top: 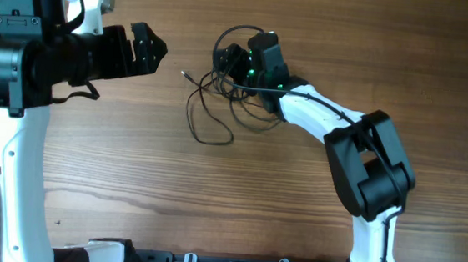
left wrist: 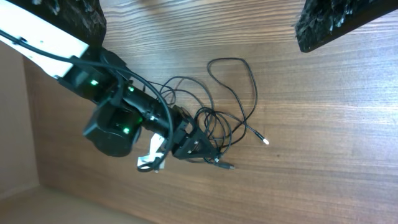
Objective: Untangle cables
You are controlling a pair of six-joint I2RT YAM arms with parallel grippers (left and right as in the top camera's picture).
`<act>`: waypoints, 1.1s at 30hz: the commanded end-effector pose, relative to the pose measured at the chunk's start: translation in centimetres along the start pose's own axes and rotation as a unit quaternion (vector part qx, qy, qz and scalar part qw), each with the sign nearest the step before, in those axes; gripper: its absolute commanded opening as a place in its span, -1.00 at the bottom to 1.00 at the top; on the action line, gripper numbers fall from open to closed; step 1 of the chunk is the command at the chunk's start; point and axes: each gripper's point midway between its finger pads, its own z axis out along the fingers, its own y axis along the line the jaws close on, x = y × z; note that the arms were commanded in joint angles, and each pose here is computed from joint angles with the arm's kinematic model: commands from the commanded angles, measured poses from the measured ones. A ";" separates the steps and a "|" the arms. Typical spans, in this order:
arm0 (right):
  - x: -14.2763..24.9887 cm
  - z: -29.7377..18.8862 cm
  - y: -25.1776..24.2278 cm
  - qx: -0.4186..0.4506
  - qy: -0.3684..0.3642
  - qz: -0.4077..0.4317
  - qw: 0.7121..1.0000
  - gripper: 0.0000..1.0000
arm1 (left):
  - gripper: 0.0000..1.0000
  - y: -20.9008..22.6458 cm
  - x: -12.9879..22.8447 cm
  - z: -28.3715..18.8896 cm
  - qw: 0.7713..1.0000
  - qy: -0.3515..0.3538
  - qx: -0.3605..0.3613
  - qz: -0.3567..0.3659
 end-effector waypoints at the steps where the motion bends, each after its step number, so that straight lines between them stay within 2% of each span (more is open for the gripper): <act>1: 0.9 1.7 -0.4 0.002 -0.006 -0.018 1.000 0.58 | 0.98 -0.2 0.3 0.0 1.000 0.005 0.003 0.012; 4: 0.9 1.8 -0.1 0.002 -0.014 -0.023 1.000 0.45 | 0.98 0.0 0.4 0.0 1.000 0.009 -0.004 0.010; 5: 0.9 1.8 -0.1 0.002 -0.014 -0.023 1.000 0.35 | 0.98 0.3 0.5 0.0 1.000 0.009 -0.010 0.010; 6: 0.9 1.8 -0.1 0.002 -0.014 -0.024 1.000 0.03 | 0.98 0.5 0.6 0.0 1.000 0.010 -0.018 0.009; 7: 1.0 1.8 -0.1 0.001 -0.012 -0.027 1.000 -0.66 | 0.99 0.7 0.6 -0.1 1.000 0.012 -0.022 0.008; 8: 1.2 1.8 0.0 -0.002 -0.007 -0.027 1.000 -0.91 | 0.99 0.8 0.9 0.0 1.000 0.016 -0.024 0.007; 11: 0.9 0.6 2.5 -0.037 0.005 -0.030 0.999 -0.91 | 0.99 1.0 0.8 0.0 0.999 0.014 -0.031 0.007; 14: -1.3 -3.3 5.8 -0.060 -0.015 -0.059 0.996 -0.91 | 1.00 1.1 0.0 0.0 0.999 -0.001 -0.035 0.012; 18: -4.9 -13.2 10.5 -0.055 -0.084 -0.163 0.982 -0.91 | 1.00 1.3 -0.6 0.8 0.999 -0.001 -0.034 0.012; 21: -6.2 -20.4 12.1 -0.030 -0.139 -0.219 0.965 -0.91 | 1.00 1.5 -0.9 3.0 0.999 0.022 -0.022 0.005; 23: -6.3 -23.5 12.9 -0.030 -0.155 -0.240 0.958 -0.91 | 1.00 0.2 -0.7 4.9 0.997 0.055 0.038 0.022; 25: -6.2 -25.3 13.1 -0.031 -0.159 -0.242 0.957 -0.91 | 1.00 -2.1 -0.2 6.1 0.987 0.081 0.125 0.065; 27: -6.0 -26.6 13.3 -0.031 -0.161 -0.250 0.954 -0.91 | 1.00 -3.1 0.2 7.6 0.974 0.105 0.182 0.083; 31: -5.8 -28.0 13.3 -0.031 -0.164 -0.251 0.954 -0.91 | 1.00 -4.4 1.8 11.7 0.953 0.159 0.233 0.111; 33: -5.7 -28.2 13.2 -0.029 -0.162 -0.252 0.954 -0.91 | 1.00 -5.2 3.3 14.4 0.947 0.211 0.231 0.071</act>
